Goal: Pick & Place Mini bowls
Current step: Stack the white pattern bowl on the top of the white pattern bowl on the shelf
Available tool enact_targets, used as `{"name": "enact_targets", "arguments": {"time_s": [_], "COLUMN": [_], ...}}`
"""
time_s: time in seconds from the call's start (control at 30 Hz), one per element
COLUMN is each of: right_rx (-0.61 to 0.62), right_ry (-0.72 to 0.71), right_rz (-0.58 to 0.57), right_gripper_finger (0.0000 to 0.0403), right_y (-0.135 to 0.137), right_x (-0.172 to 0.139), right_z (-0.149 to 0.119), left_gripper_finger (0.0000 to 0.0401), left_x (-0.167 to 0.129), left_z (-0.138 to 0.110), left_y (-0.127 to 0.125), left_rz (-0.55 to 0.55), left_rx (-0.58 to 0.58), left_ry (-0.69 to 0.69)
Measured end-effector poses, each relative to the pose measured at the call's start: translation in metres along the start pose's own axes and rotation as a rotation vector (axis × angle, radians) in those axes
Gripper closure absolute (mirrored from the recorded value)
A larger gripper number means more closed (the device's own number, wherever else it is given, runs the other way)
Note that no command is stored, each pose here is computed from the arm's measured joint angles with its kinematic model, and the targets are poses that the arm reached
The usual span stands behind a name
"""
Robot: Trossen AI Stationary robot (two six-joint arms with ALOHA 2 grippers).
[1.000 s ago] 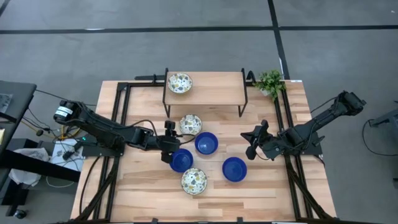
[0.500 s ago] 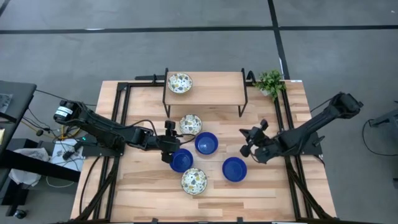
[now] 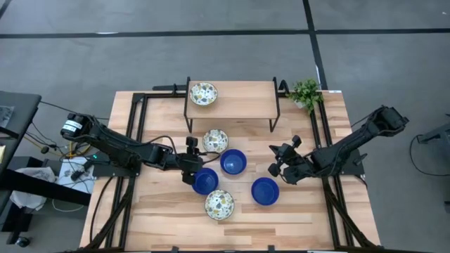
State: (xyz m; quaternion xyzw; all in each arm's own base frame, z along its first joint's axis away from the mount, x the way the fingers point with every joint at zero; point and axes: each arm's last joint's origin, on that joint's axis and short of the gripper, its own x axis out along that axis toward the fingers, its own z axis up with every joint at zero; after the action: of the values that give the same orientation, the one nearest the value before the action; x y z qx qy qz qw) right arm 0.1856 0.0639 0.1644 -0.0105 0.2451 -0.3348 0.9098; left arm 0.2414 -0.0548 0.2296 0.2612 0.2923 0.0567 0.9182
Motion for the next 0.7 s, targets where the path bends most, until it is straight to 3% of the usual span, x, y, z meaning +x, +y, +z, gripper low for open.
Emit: {"name": "enact_targets", "arguments": {"time_s": [0.4, 0.7], "right_rx": [-0.001, -0.002], "right_ry": [0.002, 0.002], "right_rz": [0.002, 0.002], "right_gripper_finger": [0.0403, 0.0403], "right_y": [0.0, 0.0], "right_x": [0.0, 0.0], "right_z": [0.0, 0.0], "left_gripper_finger": [0.0251, 0.0251], "left_x": [0.001, 0.009], "left_z": [-0.004, -0.018], "left_y": [-0.002, 0.0], "left_rz": [-0.011, 0.01], "left_rx": [-0.003, 0.082], "left_ry": [0.003, 0.013]}}
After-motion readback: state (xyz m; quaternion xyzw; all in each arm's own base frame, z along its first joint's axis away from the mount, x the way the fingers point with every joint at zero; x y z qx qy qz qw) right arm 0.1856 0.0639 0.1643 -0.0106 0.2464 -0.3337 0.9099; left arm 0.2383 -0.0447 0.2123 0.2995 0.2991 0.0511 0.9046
